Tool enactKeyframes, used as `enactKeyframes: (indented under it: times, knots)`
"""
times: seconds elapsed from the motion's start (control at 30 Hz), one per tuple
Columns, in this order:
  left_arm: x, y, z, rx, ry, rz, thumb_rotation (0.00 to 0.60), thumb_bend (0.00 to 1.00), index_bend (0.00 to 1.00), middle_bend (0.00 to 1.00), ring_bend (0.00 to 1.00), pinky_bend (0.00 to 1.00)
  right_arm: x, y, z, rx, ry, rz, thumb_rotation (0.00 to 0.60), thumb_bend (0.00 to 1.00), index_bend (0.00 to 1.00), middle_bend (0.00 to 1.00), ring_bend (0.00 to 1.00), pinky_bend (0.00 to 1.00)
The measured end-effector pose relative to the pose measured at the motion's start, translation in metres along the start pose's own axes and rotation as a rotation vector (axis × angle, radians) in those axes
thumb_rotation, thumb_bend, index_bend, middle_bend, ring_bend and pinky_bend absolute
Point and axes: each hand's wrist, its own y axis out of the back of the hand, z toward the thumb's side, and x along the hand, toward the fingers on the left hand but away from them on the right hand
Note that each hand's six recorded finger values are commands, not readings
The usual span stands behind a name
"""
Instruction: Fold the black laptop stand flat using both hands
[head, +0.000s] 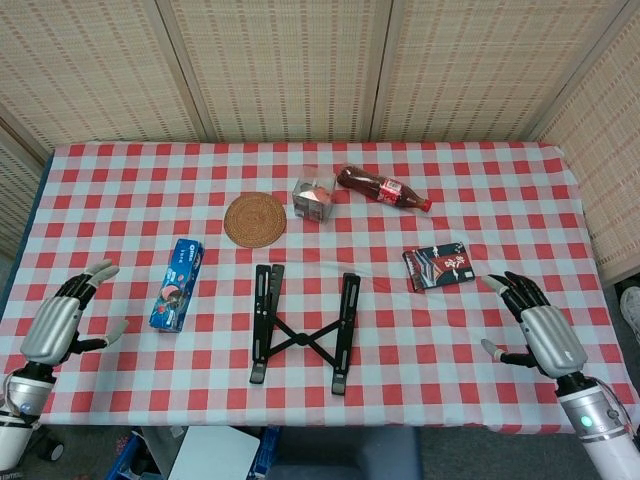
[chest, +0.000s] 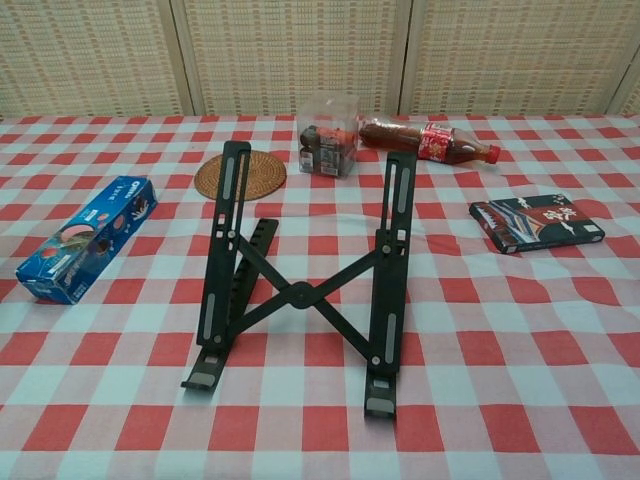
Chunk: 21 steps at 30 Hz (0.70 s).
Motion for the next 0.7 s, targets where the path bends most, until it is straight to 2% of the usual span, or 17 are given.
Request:
enactKeyframes:
  times: [0.03, 0.17, 0.27, 0.37, 0.43, 0.7]
  knots:
    - [0.006, -0.001, 0.003, -0.033, -0.01, -0.017, 0.381, 0.24, 0.13, 0.12, 0.16, 0.17, -0.003, -0.002, 0.003, -0.029, 0.007, 0.013, 0.6, 0.19, 0.09, 0.12, 0.02, 0.05]
    - [0.024, -0.005, 0.012, -0.14, -0.037, -0.067, 0.252, 0.23, 0.13, 0.12, 0.16, 0.18, -0.014, -0.013, 0.014, -0.169, 0.039, 0.086, 0.6, 0.15, 0.09, 0.11, 0.02, 0.05]
    - [0.037, -0.008, 0.02, -0.215, -0.061, -0.097, 0.117, 0.21, 0.13, 0.12, 0.16, 0.18, -0.023, -0.023, 0.024, -0.267, 0.06, 0.143, 0.6, 0.13, 0.09, 0.11, 0.02, 0.05]
    - [0.051, -0.013, 0.026, -0.276, -0.084, -0.13, 0.025, 0.19, 0.13, 0.12, 0.16, 0.18, -0.032, -0.032, 0.032, -0.362, 0.073, 0.195, 0.6, 0.11, 0.09, 0.11, 0.02, 0.05]
    - [0.061, -0.017, 0.03, -0.315, -0.096, -0.154, 0.0, 0.17, 0.12, 0.12, 0.16, 0.19, -0.037, -0.038, 0.036, -0.418, 0.077, 0.219, 0.6, 0.11, 0.09, 0.11, 0.02, 0.05]
    - [0.101, -0.033, 0.044, -0.406, -0.119, -0.224, 0.0, 0.17, 0.14, 0.12, 0.18, 0.2, -0.066, -0.067, 0.053, -0.61, 0.071, 0.286, 0.6, 0.11, 0.09, 0.11, 0.02, 0.05]
